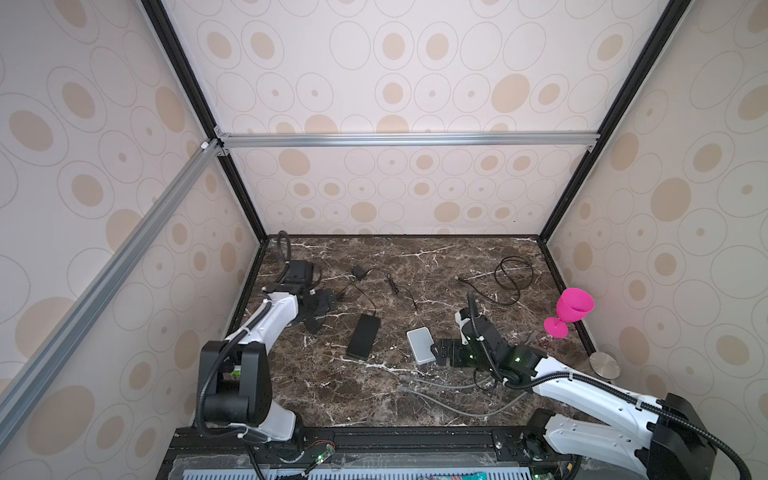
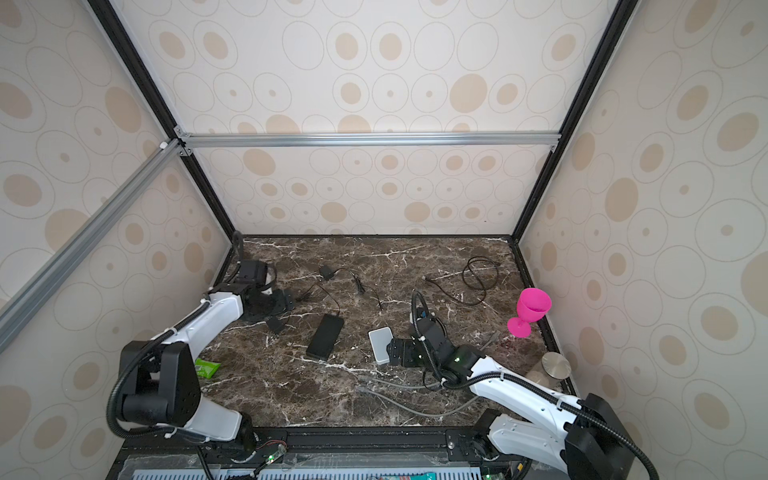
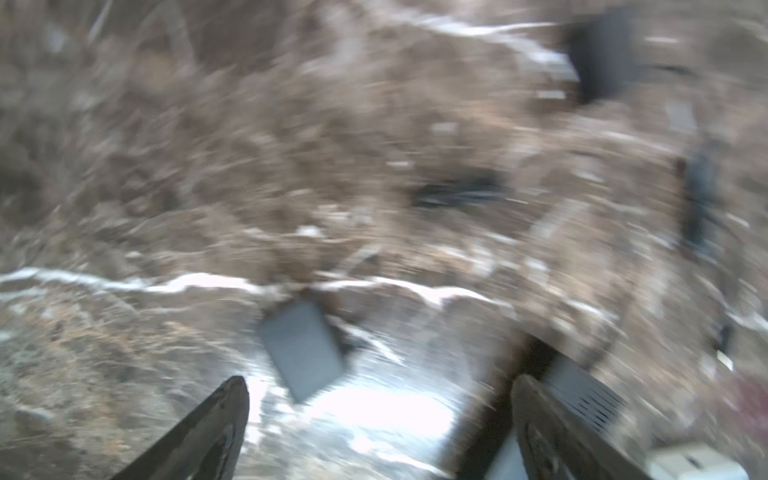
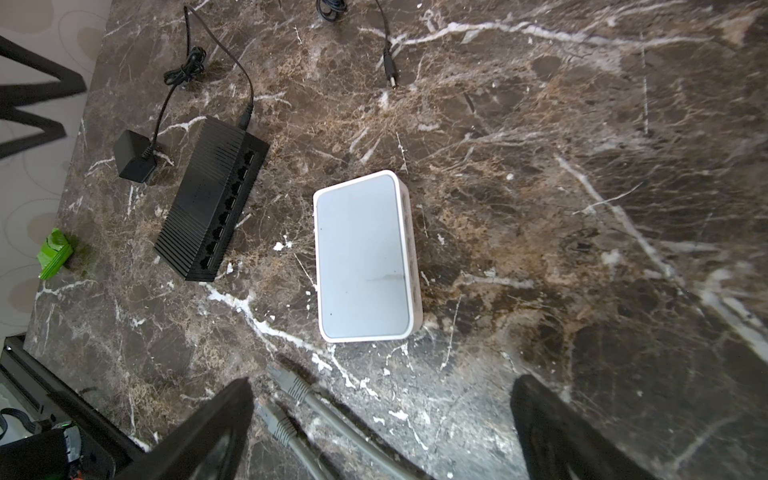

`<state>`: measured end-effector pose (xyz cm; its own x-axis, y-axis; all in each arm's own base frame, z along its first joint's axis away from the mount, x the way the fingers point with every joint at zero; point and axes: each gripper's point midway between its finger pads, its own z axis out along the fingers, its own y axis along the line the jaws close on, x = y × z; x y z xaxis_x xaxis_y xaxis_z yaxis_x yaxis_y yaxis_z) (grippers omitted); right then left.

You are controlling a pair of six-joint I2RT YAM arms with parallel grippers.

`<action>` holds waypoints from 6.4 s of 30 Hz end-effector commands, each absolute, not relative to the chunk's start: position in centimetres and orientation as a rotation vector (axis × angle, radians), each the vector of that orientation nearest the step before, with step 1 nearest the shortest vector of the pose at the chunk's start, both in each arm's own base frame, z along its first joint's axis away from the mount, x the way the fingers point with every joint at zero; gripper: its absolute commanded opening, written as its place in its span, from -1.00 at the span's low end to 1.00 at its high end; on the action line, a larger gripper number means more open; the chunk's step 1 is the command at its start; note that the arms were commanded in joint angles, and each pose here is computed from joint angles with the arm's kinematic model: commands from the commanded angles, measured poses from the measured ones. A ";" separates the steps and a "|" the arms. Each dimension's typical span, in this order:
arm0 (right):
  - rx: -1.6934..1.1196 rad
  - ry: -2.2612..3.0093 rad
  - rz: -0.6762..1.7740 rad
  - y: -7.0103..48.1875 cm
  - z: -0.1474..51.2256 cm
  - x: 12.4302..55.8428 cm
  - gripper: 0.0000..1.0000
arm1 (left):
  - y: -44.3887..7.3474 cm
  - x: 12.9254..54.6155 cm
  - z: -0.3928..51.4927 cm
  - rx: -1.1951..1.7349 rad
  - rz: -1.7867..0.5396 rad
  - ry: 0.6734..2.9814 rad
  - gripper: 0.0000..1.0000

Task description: Insert the plug into the switch port

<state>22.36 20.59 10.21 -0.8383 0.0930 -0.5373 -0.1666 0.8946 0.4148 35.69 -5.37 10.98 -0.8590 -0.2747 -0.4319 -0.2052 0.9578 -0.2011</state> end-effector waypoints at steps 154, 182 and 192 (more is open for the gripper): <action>-1.608 2.692 0.011 29.8 2.4 13.1 -0.76 | -13.1 21.7 25.4 0.108 -0.621 2.016 0.97; -1.619 1.562 0.534 21.4 30.5 7.6 -1.00 | -24.1 14.3 27.0 1.091 -0.957 1.388 0.96; -1.900 1.751 0.754 23.8 28.4 4.2 -1.00 | -26.0 11.8 25.8 1.307 -0.731 1.133 0.96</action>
